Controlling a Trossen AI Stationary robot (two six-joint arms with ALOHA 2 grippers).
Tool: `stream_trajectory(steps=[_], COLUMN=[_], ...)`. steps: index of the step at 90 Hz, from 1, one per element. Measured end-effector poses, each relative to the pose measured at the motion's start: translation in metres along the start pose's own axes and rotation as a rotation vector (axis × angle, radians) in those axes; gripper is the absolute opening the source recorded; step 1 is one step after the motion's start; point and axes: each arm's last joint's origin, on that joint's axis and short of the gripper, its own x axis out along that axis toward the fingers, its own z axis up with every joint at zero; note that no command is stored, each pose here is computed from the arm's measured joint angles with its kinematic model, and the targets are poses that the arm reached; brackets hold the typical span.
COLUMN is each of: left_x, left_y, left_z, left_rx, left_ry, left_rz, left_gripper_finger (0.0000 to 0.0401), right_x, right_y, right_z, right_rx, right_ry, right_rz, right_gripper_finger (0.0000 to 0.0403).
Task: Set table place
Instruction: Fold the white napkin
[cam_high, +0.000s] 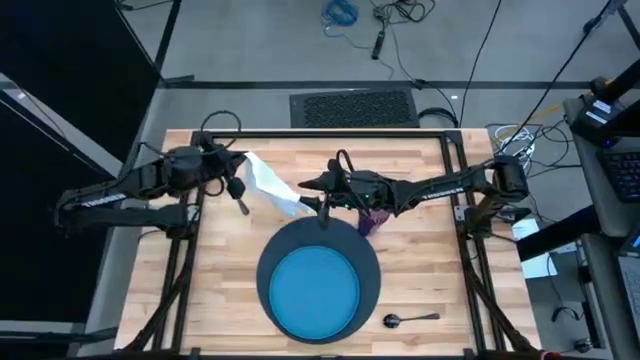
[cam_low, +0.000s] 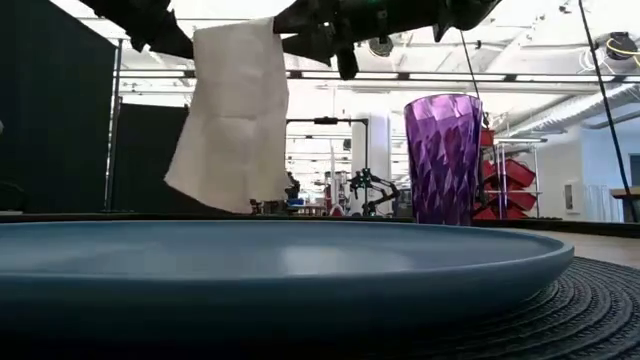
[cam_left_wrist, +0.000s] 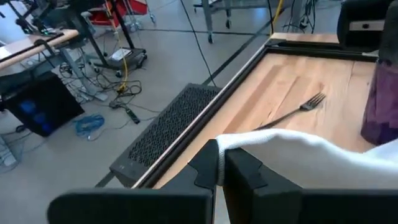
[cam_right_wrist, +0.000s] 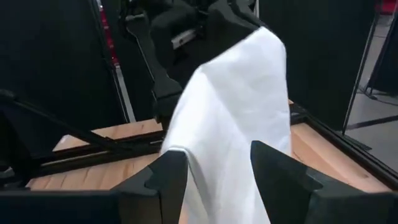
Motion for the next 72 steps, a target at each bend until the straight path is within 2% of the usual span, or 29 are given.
stream_trajectory(steps=[14, 30, 38, 51, 72], left_x=[0.0041, 0.0041, 0.0041, 0.0041, 0.0040], left_y=[-0.0015, -0.0015, -0.0015, -0.0015, -0.0023], left_z=[0.0009, 0.0043, 0.0041, 0.0040, 0.0017], left_rx=[0.000, -0.012, -0.011, -0.010, -0.001], left_ry=[0.000, -0.034, -0.032, -0.031, -0.009], left_rz=[-0.001, -0.011, -0.011, -0.011, -0.017], left_gripper_finger=[0.0000, 0.0000, 0.0000, 0.0000, 0.0000], right_x=[0.0000, -0.0001, 0.0000, 0.0000, 0.0000], right_y=[-0.0003, -0.0001, -0.0001, -0.0001, -0.0001], right_z=[-0.0004, 0.0000, -0.0001, -0.0001, 0.0013], right_rx=[-0.006, -0.021, -0.028, -0.052, 0.000], right_ry=[0.004, 0.001, 0.002, 0.002, -0.009], right_rz=[-0.002, -0.001, -0.003, -0.002, 0.021], right_gripper_finger=[0.0156, 0.0126, 0.0094, 0.0012, 0.0001])
